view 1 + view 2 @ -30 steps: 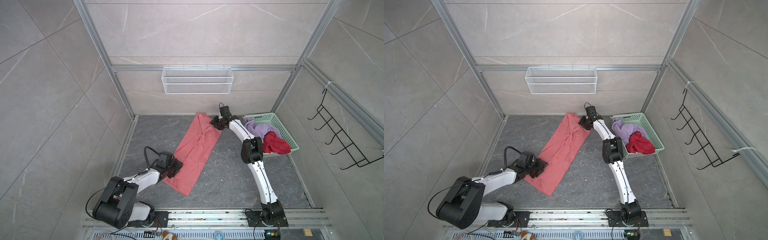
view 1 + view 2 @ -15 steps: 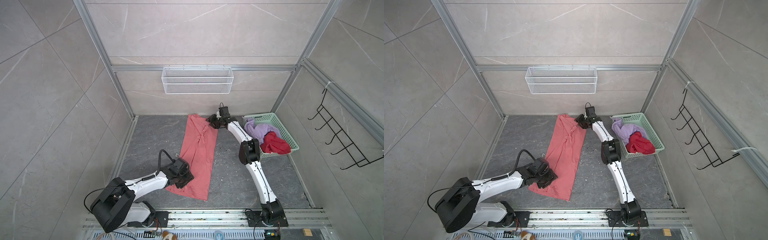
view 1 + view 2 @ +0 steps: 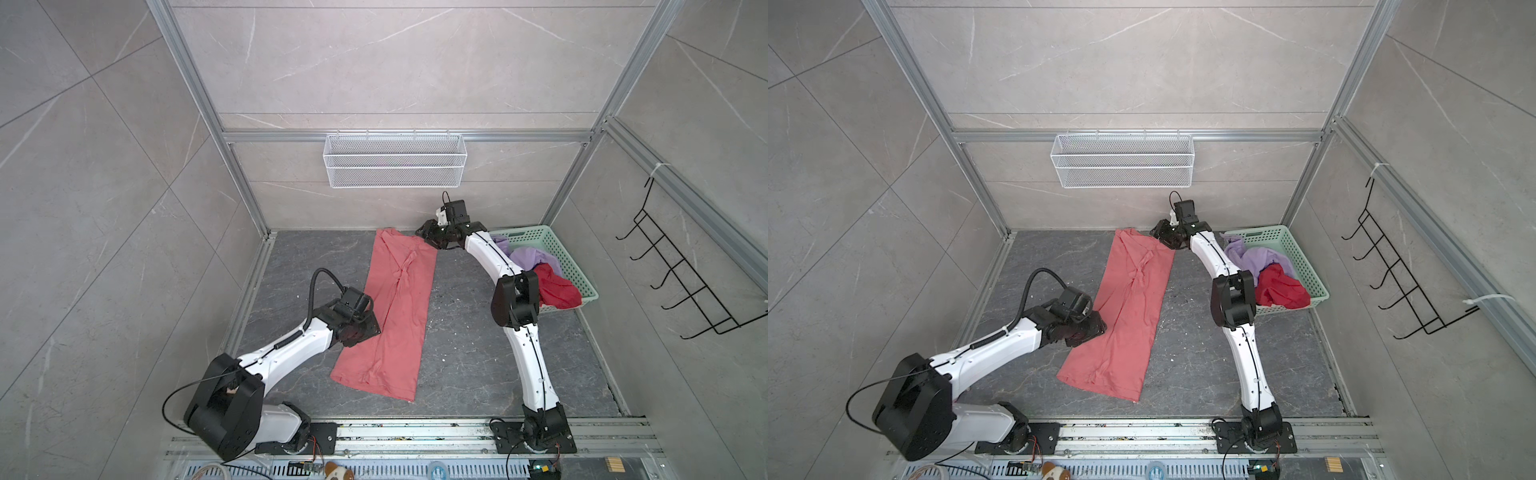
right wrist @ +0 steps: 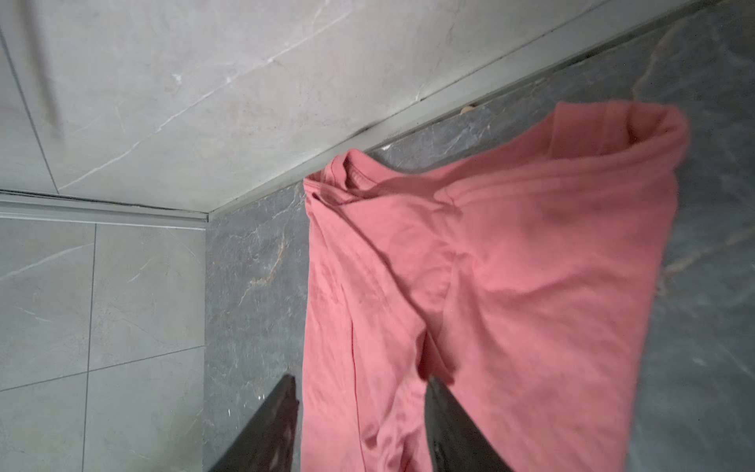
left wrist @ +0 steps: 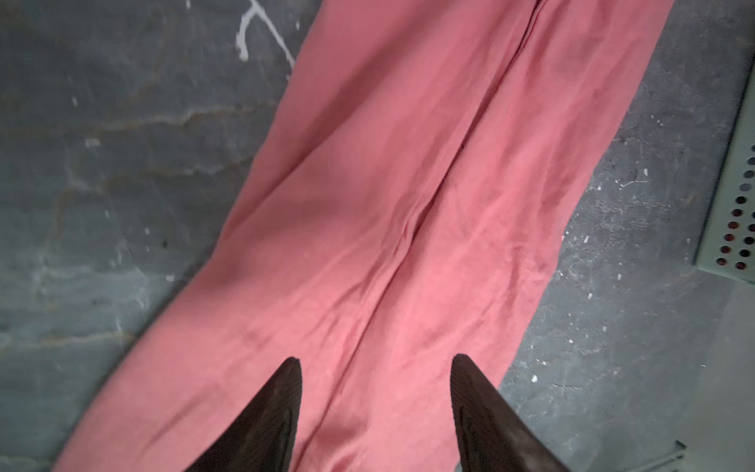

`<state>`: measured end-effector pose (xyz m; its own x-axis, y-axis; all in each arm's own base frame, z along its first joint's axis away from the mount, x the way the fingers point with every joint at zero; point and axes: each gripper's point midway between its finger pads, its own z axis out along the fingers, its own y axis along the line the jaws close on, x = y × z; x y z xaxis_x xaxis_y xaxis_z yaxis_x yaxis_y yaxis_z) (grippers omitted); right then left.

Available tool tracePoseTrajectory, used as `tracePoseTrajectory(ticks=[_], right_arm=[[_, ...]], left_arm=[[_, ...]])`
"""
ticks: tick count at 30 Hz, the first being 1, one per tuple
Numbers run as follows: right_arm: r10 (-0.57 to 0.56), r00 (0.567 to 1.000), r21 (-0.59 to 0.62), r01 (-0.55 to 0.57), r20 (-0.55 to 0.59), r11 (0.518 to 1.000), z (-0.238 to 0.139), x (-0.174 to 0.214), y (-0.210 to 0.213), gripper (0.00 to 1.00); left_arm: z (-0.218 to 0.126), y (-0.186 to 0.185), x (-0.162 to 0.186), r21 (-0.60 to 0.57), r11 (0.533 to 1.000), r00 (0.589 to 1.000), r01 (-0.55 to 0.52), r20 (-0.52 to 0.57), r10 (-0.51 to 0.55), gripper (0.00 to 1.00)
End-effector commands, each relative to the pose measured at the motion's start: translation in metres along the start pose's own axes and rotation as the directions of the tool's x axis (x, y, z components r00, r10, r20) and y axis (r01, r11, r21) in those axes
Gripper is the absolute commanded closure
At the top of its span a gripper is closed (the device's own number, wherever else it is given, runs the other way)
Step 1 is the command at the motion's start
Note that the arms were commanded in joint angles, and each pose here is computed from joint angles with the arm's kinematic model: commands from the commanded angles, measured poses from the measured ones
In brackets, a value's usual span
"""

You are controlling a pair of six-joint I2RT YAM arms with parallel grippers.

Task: Fold and stack the t-shirts
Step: 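Hold both shirt ends and straighten the long strip with both grippers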

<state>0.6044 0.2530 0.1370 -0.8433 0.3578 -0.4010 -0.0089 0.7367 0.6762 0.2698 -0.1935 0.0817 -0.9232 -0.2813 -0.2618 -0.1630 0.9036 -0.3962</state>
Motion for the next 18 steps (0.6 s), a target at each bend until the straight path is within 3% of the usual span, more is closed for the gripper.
tracePoseTrajectory(ticks=[1,8,18], right_arm=[[-0.044,0.999,0.073,0.044,-0.007,0.996,0.001,0.023,-0.004,0.48],[-0.032,0.998,0.155,0.041,-0.059,0.987,0.038,0.060,-0.023,0.48],[0.016,0.993,0.282,0.018,-0.116,0.959,0.078,0.093,-0.048,0.49]], left_arm=[[0.011,-0.010,-0.007,0.034,0.988,0.987,-0.153,-0.038,0.155,0.39],[0.037,-0.006,-0.001,0.054,0.987,0.983,-0.149,-0.102,0.154,0.40],[0.061,0.027,0.054,0.058,0.998,0.978,0.035,-0.209,-0.022,0.41]])
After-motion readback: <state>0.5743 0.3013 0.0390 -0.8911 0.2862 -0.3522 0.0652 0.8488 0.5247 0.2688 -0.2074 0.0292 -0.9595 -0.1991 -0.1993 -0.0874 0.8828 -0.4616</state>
